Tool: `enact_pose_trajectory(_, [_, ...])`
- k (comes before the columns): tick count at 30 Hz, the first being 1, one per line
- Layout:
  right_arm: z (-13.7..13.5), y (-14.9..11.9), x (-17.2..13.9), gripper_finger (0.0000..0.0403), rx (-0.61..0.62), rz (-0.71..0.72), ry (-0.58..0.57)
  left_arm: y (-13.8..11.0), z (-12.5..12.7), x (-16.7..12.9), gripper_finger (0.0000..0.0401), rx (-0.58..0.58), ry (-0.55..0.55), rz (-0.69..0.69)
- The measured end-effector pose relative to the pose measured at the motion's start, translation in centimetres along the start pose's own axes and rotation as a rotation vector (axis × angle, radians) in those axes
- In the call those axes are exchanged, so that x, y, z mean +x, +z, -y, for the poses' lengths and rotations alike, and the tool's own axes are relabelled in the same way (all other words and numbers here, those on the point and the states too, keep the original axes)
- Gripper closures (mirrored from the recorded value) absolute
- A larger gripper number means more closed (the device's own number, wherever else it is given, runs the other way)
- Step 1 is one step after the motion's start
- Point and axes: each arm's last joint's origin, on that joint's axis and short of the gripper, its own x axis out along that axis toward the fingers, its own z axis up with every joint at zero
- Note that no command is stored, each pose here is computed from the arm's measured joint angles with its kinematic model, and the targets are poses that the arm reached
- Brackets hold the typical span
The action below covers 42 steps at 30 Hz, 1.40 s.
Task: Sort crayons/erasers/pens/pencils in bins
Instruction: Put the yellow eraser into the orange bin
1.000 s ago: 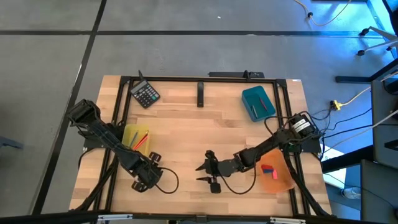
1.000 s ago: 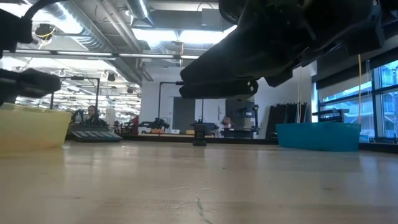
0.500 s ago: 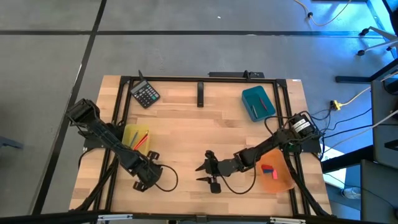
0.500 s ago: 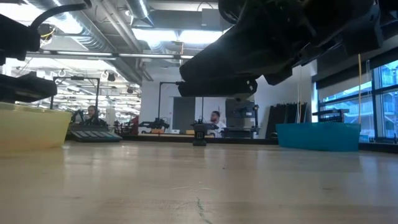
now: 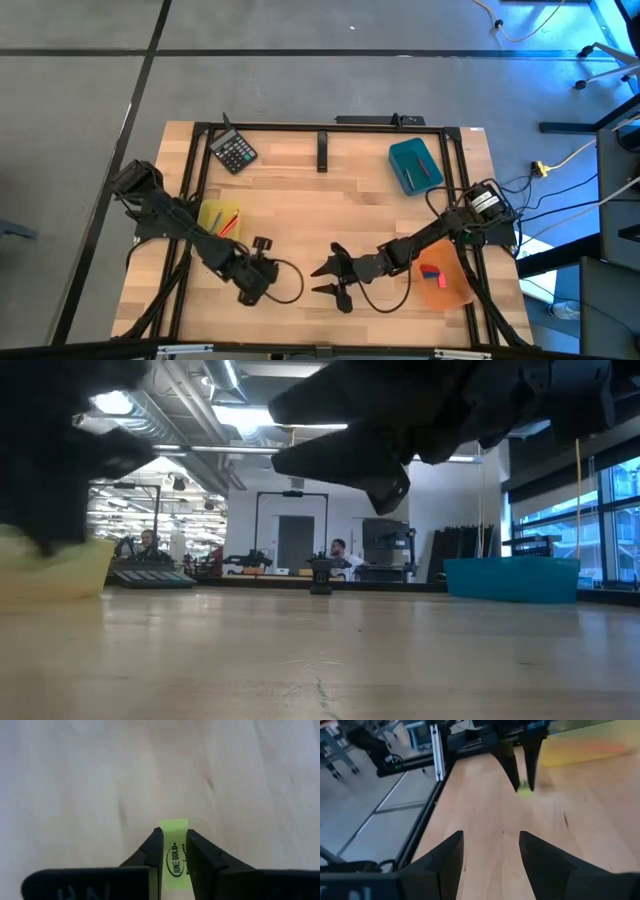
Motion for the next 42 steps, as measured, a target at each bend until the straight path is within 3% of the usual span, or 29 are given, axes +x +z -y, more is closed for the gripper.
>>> enact_pose_trajectory(5, [0.1,0.0,0.0,0.0209,0.057,0.004,-0.026,3.1,-0.8,-1.3,0.0347,-0.039,0.064,0.130])
enact_pose_trajectory(8, [0.0,0.1,0.0,0.0209,0.169,0.024,-0.019,5.2,-1.5,-2.2,0.0347,-0.119,0.149,0.260])
enact_pose_trajectory(11, [0.0,0.3,0.0,0.0209,0.239,0.062,-0.045,6.9,-2.5,-2.8,0.0347,-0.324,0.256,0.432])
enact_pose_trajectory(15, [-0.1,0.3,-0.2,0.0209,0.211,0.136,-0.180,8.3,-4.0,-3.1,0.0347,-0.604,0.269,0.561])
enact_pose_trajectory(20, [-0.7,0.5,-0.8,0.0209,0.159,0.284,-0.394,8.7,-5.4,-2.8,0.0347,-0.756,0.246,0.587])
enact_pose_trajectory(26, [-0.3,1.1,-1.0,0.0209,0.104,0.361,-0.525,8.9,-6.1,-2.8,0.0347,-0.834,0.236,0.603])
enact_pose_trajectory(31, [1.0,1.9,-0.5,0.0209,0.119,0.347,-0.445,9.1,-6.3,-2.8,0.0347,-0.846,0.235,0.614])
enact_pose_trajectory(36, [1.7,2.3,-0.4,0.0214,0.105,0.368,-0.477,9.2,-6.2,-2.8,0.0347,-0.851,0.226,0.624])
enact_pose_trajectory(42, [1.9,2.4,-0.4,0.0280,0.106,0.370,-0.484,9.3,-6.1,-2.9,0.0347,-0.855,0.206,0.633])
